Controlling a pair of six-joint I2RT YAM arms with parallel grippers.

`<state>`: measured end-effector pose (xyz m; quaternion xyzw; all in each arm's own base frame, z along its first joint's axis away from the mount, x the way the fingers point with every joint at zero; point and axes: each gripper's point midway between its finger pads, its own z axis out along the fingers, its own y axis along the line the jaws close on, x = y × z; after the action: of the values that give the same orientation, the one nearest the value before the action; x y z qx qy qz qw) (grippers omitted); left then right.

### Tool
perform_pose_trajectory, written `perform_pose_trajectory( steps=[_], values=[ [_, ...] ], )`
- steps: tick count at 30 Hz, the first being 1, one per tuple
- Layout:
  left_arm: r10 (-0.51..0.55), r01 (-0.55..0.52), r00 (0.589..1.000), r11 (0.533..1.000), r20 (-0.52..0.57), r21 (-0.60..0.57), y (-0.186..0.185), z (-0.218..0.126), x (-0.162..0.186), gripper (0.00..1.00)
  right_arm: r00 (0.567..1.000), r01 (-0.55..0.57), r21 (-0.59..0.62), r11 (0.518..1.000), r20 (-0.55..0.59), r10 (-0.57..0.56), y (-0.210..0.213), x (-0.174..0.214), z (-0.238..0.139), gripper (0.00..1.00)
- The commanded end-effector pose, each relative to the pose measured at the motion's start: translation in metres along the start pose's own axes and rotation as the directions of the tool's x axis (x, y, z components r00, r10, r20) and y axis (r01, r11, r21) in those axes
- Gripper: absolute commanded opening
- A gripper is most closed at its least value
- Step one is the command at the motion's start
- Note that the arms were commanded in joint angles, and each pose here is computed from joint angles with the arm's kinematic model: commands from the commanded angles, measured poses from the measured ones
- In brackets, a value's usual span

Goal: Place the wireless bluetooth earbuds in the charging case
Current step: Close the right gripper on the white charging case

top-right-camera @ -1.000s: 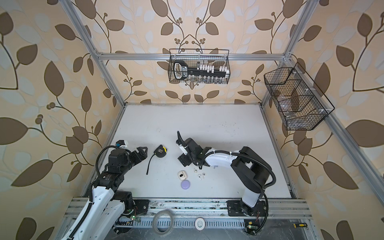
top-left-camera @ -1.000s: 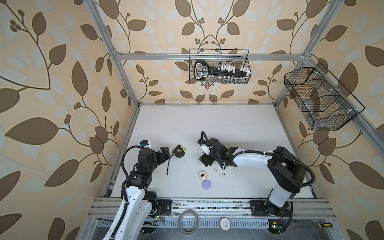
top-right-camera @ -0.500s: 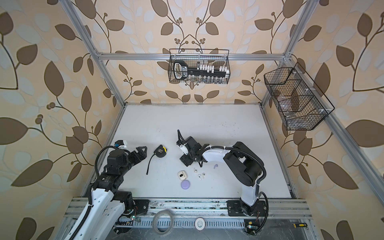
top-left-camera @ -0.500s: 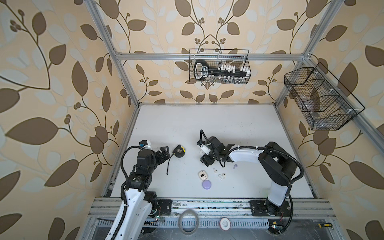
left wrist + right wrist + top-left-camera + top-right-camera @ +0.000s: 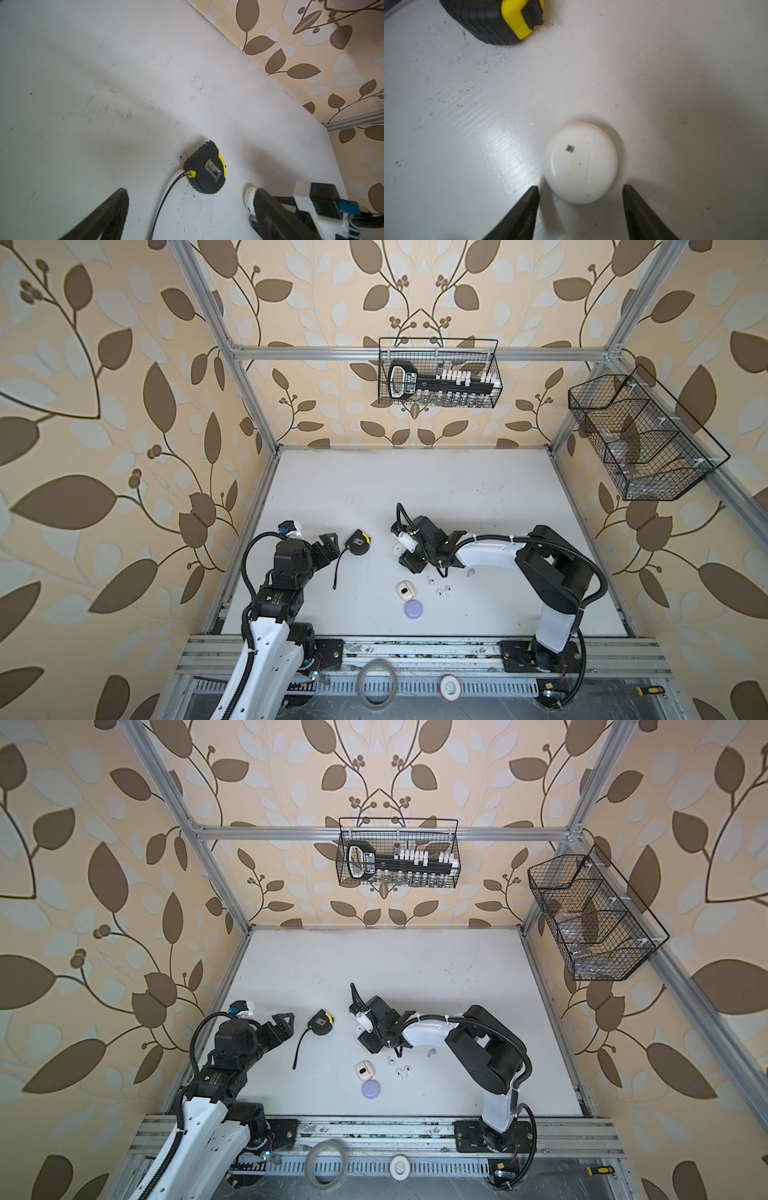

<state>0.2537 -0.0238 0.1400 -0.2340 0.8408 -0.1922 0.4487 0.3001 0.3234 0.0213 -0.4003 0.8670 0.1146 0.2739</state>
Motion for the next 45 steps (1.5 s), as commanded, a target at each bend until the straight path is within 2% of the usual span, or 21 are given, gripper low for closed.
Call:
perform_pose_trajectory(
  steps=[1,5,16,29,38,41,45],
  values=[
    [0.004,-0.005,1.0,1.0,0.019,0.027,-0.006,-0.001,-0.004,0.96,1.0,-0.006,0.014,1.0,0.013,0.006,-0.007,-0.004,-0.001,0.73],
    [0.004,-0.004,1.0,1.0,0.018,0.028,-0.006,0.0,-0.003,0.96,1.0,0.014,-0.003,1.0,0.008,-0.014,0.0,-0.004,0.004,0.76],
    [0.004,-0.004,1.0,1.0,0.017,0.028,-0.006,0.0,-0.003,0.97,1.0,0.018,-0.059,0.998,0.007,-0.017,0.008,-0.011,0.019,0.75],
    [0.003,-0.004,1.0,1.0,0.016,0.027,-0.006,0.0,-0.003,0.97,1.0,0.024,-0.048,0.999,0.005,-0.023,0.01,-0.004,0.017,0.64],
    [0.0,0.0,1.0,1.0,0.013,0.03,-0.007,0.0,-0.004,0.99,1.0,0.026,-0.052,0.998,0.009,-0.026,0.011,-0.003,0.017,0.51],
    [-0.038,0.038,0.999,0.999,0.013,0.016,-0.007,0.0,-0.007,0.99,0.999,0.033,-0.059,0.998,0.03,-0.032,0.013,-0.007,0.015,0.49],
    [-0.174,0.174,0.985,0.984,-0.003,0.038,-0.014,0.001,-0.009,0.99,0.995,0.05,-0.074,0.996,0.092,-0.043,0.015,-0.02,0.002,0.46]
  ],
)
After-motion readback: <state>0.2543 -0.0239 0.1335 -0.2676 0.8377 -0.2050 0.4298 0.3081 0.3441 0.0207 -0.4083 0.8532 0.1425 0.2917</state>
